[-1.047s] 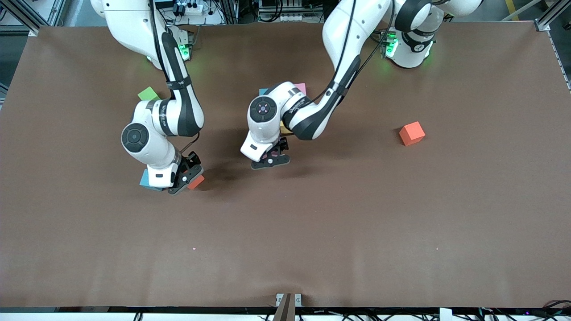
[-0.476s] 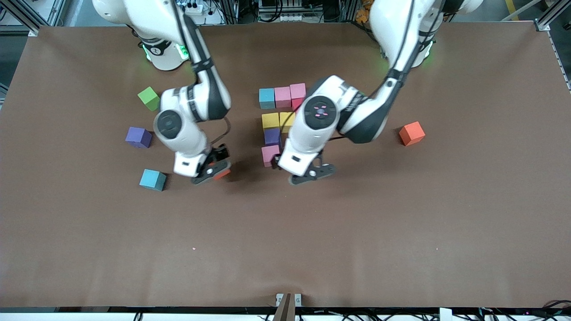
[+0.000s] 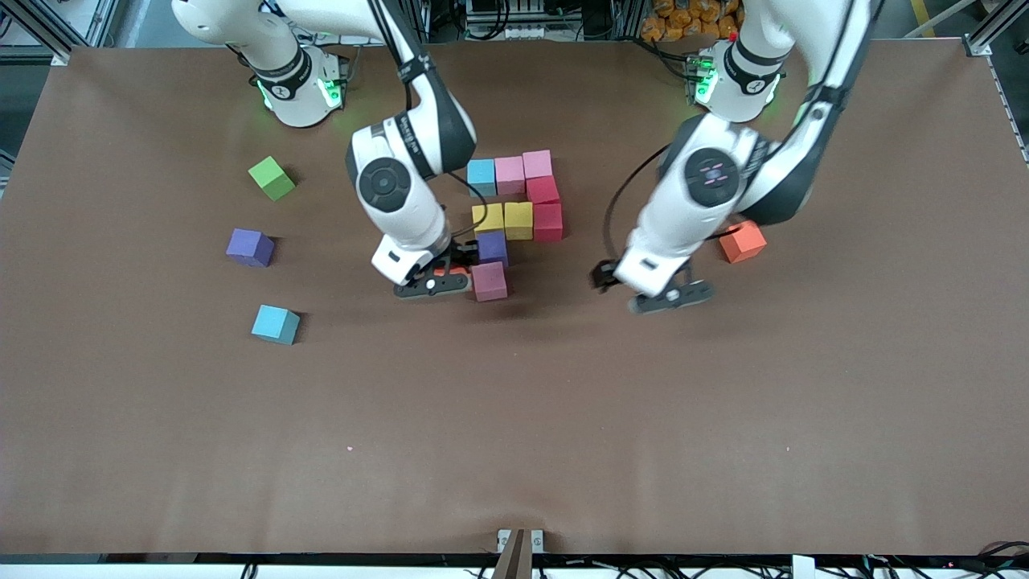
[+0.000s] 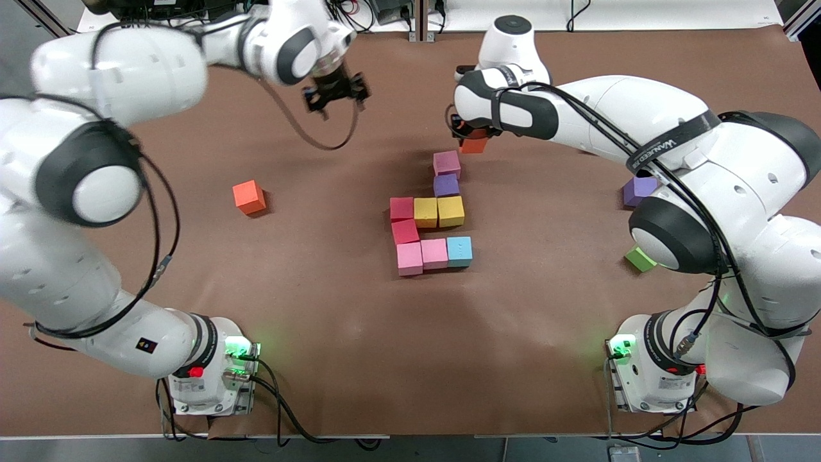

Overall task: Form number 2 with 11 blocks
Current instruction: 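Place the orange cube on the cluster while the left gripper grasps orange, then carry the orange cube with the left gripper while the right gripper withdraws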

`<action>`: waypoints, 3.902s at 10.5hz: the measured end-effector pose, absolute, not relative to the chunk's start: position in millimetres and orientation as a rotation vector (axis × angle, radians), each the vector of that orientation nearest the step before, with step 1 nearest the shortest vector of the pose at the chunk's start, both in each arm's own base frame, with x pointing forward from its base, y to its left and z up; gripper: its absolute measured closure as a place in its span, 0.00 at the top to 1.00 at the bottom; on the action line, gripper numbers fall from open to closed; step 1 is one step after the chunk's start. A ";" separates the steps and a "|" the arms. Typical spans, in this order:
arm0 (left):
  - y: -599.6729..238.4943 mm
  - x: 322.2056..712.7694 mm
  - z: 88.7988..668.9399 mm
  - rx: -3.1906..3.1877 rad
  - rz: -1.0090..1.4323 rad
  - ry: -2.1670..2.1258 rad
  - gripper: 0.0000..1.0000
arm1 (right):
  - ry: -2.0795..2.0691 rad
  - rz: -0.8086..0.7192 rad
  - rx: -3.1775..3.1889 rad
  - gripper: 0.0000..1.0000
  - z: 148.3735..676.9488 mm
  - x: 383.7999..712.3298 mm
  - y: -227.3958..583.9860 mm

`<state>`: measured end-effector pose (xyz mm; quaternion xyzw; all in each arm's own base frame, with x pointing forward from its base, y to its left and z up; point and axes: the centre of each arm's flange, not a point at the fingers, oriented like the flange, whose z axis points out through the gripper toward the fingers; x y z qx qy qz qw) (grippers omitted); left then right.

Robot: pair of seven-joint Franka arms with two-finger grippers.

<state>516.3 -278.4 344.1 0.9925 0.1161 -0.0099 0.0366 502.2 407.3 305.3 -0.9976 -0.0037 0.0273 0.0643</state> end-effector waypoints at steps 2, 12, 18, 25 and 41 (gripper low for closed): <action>-220.9 478.7 328.3 3.099 -0.138 0.451 1.00 | 0.207 0.098 -2.998 0.59 303.4 490.4 443.0; -76.5 460.5 280.2 3.103 -0.477 0.687 1.00 | 1.298 0.075 -2.715 0.59 271.5 487.1 521.3; -74.5 467.6 238.4 3.127 -0.421 0.497 1.00 | 1.696 0.096 -2.461 0.59 254.9 483.2 545.0; -57.1 456.5 220.1 3.130 -0.416 0.426 1.00 | 1.879 0.124 -2.366 0.59 248.1 482.4 547.6; -54.4 449.1 200.3 3.130 -0.395 0.447 0.59 | 1.986 0.110 -2.403 0.59 195.5 482.7 526.2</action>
